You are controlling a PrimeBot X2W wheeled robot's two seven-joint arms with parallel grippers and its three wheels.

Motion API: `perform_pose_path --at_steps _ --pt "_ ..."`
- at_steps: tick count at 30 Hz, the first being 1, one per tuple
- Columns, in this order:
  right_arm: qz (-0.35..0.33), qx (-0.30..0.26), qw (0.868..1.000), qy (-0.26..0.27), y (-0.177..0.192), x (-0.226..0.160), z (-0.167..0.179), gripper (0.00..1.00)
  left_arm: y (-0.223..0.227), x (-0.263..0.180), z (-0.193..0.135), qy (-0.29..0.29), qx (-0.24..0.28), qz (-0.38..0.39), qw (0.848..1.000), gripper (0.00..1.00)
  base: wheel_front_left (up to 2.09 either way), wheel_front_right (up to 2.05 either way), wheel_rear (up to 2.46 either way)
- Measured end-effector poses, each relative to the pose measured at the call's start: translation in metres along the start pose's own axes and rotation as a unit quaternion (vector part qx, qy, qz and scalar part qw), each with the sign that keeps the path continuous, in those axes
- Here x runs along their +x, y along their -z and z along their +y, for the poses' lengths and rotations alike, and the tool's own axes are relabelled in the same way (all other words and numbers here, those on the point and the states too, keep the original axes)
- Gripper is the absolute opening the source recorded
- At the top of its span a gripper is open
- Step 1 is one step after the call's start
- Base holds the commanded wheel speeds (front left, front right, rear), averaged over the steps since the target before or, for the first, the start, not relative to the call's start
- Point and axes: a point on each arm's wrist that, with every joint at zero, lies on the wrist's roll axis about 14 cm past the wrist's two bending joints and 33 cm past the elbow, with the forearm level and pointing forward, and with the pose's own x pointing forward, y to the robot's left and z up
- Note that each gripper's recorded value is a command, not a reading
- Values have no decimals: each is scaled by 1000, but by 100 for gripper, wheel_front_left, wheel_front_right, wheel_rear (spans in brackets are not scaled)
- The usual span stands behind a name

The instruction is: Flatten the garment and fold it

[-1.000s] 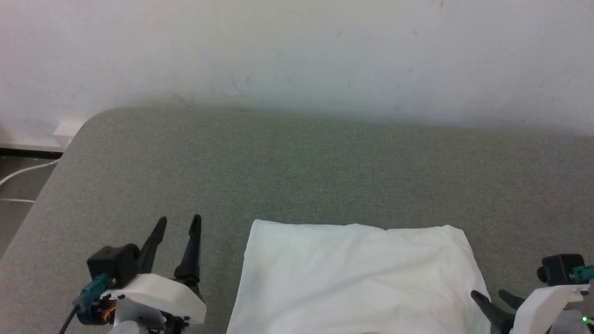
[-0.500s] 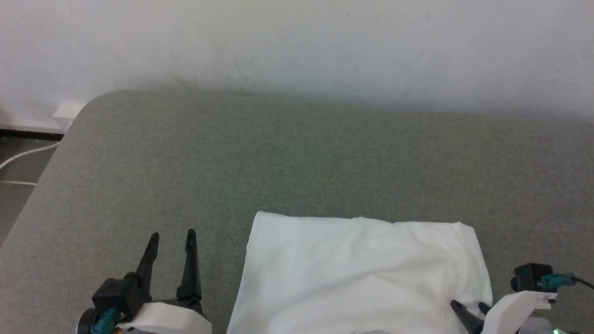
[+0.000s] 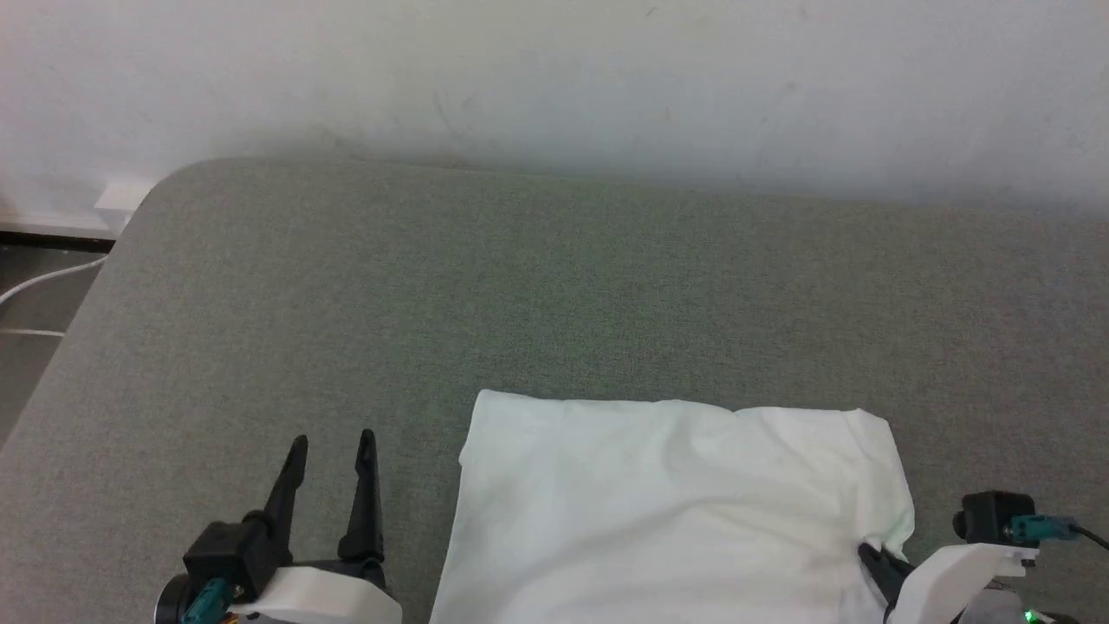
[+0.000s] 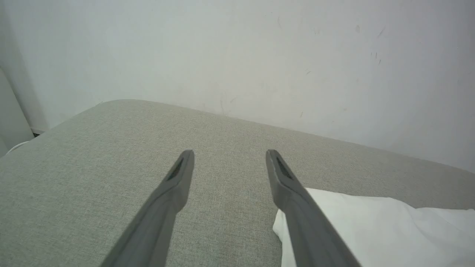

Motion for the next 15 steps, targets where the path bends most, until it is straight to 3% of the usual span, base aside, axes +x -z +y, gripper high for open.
perform_pose_path --at_steps 5,12,15 --pt "-54 15 998 23 -22 -11 -19 0 -6 1 1 4 1 -12 1000 100 0 0 0" --pt "-110 21 984 138 -55 -53 -107 0 -9 3 -10 22 -10 -18 1000 100 0 0 0" --pt "-127 22 981 144 -63 -61 -110 0 -8 3 -14 27 -11 -18 999 100 0 0 0"
